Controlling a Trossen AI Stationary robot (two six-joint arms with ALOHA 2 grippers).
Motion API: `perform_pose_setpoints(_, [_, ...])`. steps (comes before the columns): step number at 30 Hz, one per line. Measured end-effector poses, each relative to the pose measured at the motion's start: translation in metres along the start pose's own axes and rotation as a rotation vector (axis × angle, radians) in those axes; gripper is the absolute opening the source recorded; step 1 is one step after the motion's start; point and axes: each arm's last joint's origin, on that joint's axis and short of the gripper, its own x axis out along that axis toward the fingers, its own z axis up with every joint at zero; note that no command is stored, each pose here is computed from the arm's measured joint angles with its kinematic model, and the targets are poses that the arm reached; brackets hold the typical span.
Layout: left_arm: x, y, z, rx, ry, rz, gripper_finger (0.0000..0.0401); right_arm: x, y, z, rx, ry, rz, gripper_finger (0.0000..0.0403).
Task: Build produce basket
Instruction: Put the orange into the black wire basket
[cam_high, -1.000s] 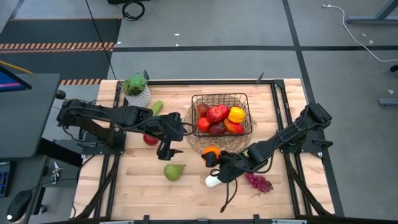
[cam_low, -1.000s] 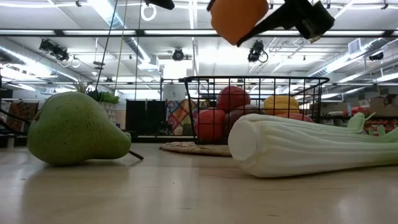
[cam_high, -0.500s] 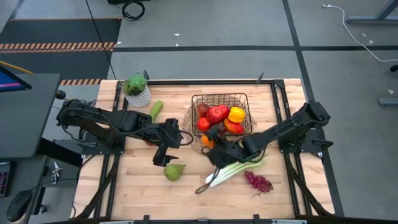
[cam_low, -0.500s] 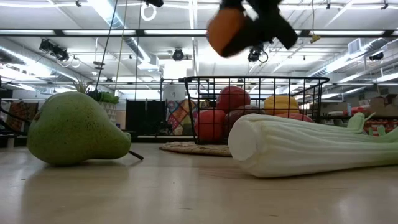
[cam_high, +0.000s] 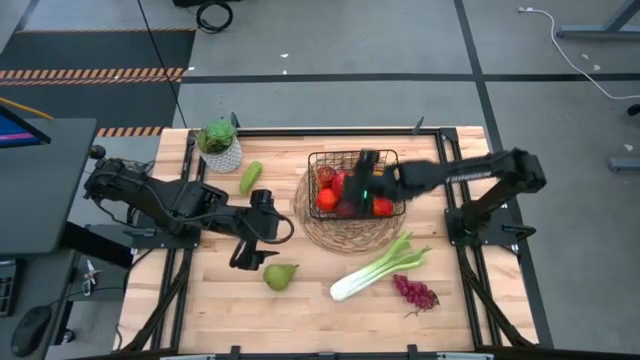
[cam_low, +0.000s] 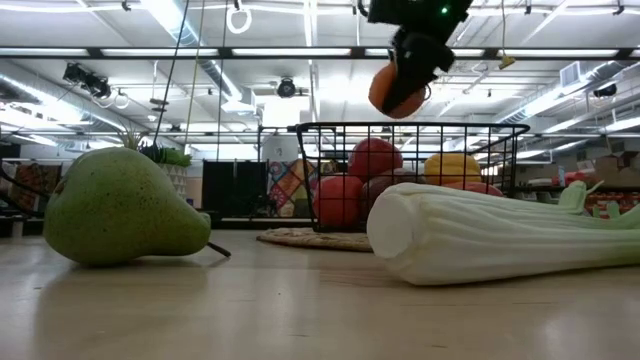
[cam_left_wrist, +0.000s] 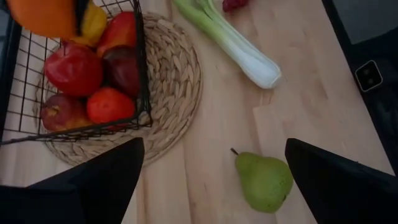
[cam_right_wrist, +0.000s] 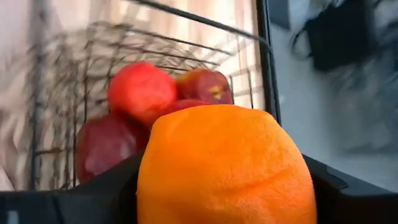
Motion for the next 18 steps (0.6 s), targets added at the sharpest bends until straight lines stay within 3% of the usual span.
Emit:
perform_pose_setpoints(6, [0.000,0.000,0.000,-0.025,0.002,0.001,0.0396,0.004,-0.058,-0.022,0.591,0.054,0.114,0.0280])
perform_pose_setpoints(9, [0.000,0.000,0.000,-0.029,0.002,0.001,0.0396,0.004,-0.078,-0.034,0.785,0.103,0.153,0.0280])
perform_pose_setpoints(14, [0.000,0.000,0.000,-0.053,0.003,0.001,0.0396,0.007,-0.092,-0.044,0.858,0.146,0.170,0.0280])
perform_pose_setpoints(18, [0.000,0.000,0.000,-0.057,0.003,0.002,0.0396,0.015,-0.090,-0.045,0.802,0.163,0.141,0.0285])
